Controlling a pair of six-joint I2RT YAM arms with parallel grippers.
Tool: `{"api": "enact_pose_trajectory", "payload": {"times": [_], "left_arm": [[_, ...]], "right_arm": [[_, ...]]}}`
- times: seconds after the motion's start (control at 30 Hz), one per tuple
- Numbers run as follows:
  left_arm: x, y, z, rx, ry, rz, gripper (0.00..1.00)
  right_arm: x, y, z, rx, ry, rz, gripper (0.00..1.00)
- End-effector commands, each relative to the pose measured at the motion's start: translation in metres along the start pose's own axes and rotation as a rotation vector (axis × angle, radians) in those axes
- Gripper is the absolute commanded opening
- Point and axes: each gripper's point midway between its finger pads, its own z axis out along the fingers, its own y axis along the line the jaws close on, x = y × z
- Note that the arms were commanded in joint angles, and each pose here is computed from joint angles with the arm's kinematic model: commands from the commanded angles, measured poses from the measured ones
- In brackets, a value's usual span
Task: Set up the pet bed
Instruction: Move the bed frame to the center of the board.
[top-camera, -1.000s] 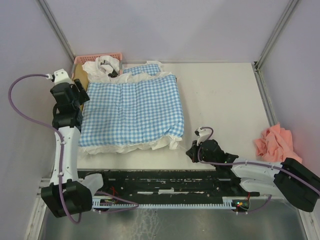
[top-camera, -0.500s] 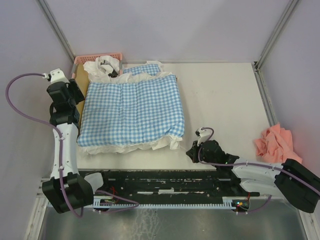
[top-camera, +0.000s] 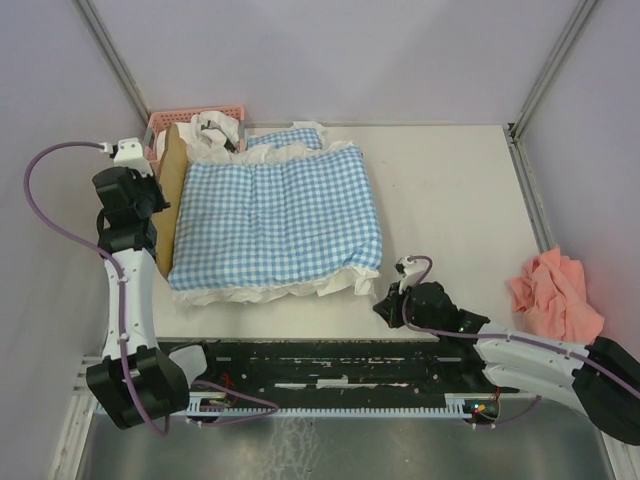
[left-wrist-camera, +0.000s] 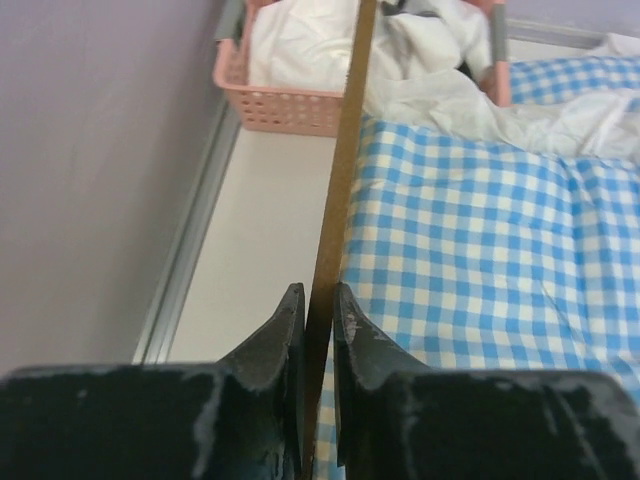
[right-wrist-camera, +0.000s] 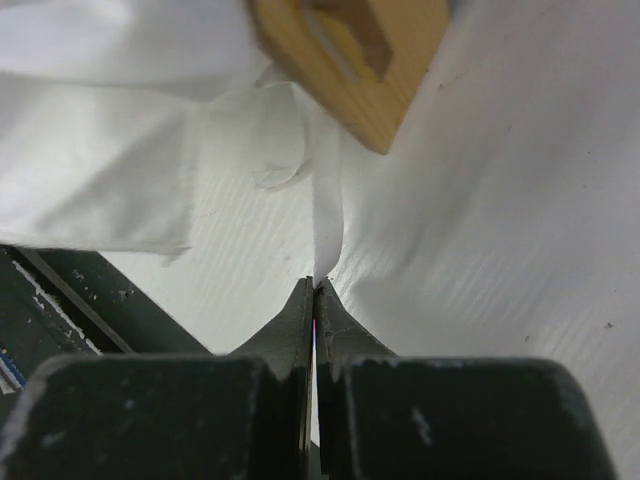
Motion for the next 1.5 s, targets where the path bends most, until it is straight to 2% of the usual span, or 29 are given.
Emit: {"api": "enact_pose_trajectory", "payload": {"times": [0.0, 0.07, 0.27, 0.5, 0.63, 0.73, 0.77, 0.87, 0.93, 1.03, 1.23, 1.37, 1.47], "left_arm": [[0.008, -0.062, -0.013, 0.320, -0.016, -0.010, 0.07], [0.009, -0.074, -0.018, 0.377, -0.047, -0.026, 0.03], [0.000, -0.108, -0.024, 0.556, -0.135, -0.060, 0.03], [-0.017, -0.109, -0.011, 0.585, -0.145, 0.013, 0.03], [-0.021, -0.119, -0.006, 0.656, -0.154, 0.010, 0.03], [-0.029, -0.119, -0.003, 0.647, -0.177, -0.019, 0.03], [-0.032, -0.116, -0.003, 0.626, -0.187, -0.039, 0.08], [-0.044, -0.102, -0.007, 0.512, -0.219, -0.147, 0.34], [-0.042, -0.092, -0.009, 0.440, -0.223, -0.252, 0.40], [-0.032, -0.094, -0.018, 0.435, -0.213, -0.320, 0.45], [-0.014, -0.074, -0.032, 0.282, -0.148, -0.461, 0.51], [0.011, -0.081, -0.046, 0.283, -0.059, -0.456, 0.51], [0.028, -0.077, -0.053, 0.206, -0.033, -0.352, 0.52]], "right_arm": [[-0.008, 0.009, -0.010, -0.033, -0.019, 0.010, 0.02], [-0.008, 0.008, -0.015, -0.034, -0.023, 0.016, 0.02], [-0.010, 0.008, -0.026, -0.038, -0.021, -0.023, 0.02], [-0.011, 0.014, -0.021, -0.059, -0.002, -0.051, 0.02], [-0.001, 0.021, -0.012, -0.099, 0.037, -0.042, 0.02], [0.004, 0.025, -0.009, -0.115, 0.050, -0.055, 0.02], [0.003, 0.022, -0.009, -0.095, 0.046, -0.048, 0.02], [0.000, 0.010, -0.011, -0.020, 0.031, -0.029, 0.02], [-0.005, 0.003, -0.014, 0.025, 0.008, -0.012, 0.02], [-0.016, -0.004, -0.020, 0.072, -0.046, 0.015, 0.02], [-0.031, -0.015, -0.033, 0.147, -0.096, 0.034, 0.02], [-0.038, -0.014, -0.035, 0.160, -0.108, 0.033, 0.02], [-0.041, -0.011, -0.034, 0.154, -0.108, 0.024, 0.02]]}}
